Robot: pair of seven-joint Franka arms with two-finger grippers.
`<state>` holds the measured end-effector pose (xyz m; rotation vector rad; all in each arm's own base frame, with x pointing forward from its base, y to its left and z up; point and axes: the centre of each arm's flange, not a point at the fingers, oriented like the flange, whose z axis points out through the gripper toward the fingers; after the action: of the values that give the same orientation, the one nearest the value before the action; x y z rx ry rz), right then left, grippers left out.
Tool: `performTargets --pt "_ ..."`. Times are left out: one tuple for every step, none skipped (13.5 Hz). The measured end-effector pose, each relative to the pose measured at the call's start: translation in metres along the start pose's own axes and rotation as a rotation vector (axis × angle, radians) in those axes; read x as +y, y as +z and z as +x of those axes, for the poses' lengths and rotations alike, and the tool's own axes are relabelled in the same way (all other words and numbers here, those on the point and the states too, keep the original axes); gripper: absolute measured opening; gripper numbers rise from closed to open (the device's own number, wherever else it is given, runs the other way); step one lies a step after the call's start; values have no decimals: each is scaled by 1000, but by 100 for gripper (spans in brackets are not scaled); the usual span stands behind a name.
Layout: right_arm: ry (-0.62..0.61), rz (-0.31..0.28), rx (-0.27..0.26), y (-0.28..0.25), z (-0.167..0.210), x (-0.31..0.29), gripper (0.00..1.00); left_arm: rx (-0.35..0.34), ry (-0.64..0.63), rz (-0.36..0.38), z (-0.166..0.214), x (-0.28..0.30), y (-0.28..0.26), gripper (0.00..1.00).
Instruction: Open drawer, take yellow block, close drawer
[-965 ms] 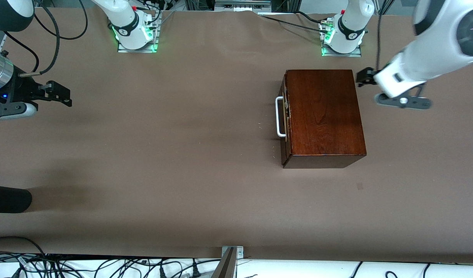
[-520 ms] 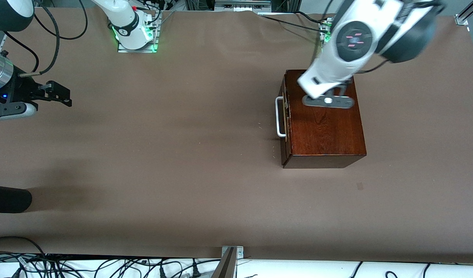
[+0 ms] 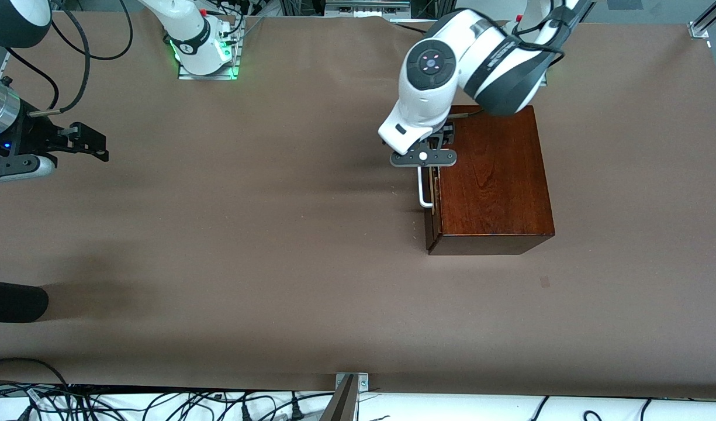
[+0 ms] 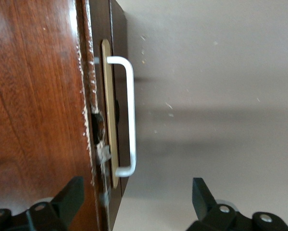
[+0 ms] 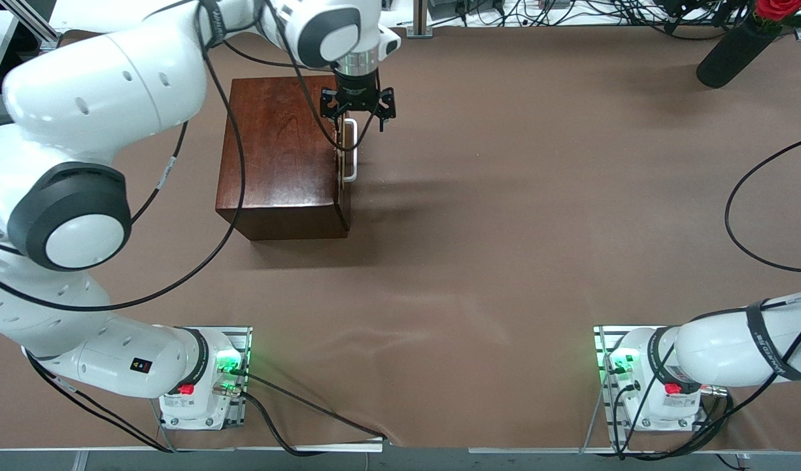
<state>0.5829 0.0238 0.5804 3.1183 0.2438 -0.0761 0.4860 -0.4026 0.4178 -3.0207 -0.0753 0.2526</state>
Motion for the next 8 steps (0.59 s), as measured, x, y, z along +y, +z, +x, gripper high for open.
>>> performTargets --pt "0 0 0 0 0 0 100 13 -19 22 0 9 11 100" --pt "0 0 0 0 0 0 100 26 -32 44 -2 19 24 100" --pt "0 0 0 0 0 0 100 35 -35 70 -3 28 38 100" --pt "0 0 0 0 0 0 100 40 -27 97 -6 36 51 100" --pt "0 0 0 0 0 0 100 46 -17 124 -8 43 64 100" --pt "0 0 0 0 0 0 100 50 -18 144 -9 47 74 100" --pt "0 0 0 0 0 0 100 50 -24 158 -8 49 83 100" --pt "0 0 0 0 0 0 100 47 -28 166 -7 49 88 100"
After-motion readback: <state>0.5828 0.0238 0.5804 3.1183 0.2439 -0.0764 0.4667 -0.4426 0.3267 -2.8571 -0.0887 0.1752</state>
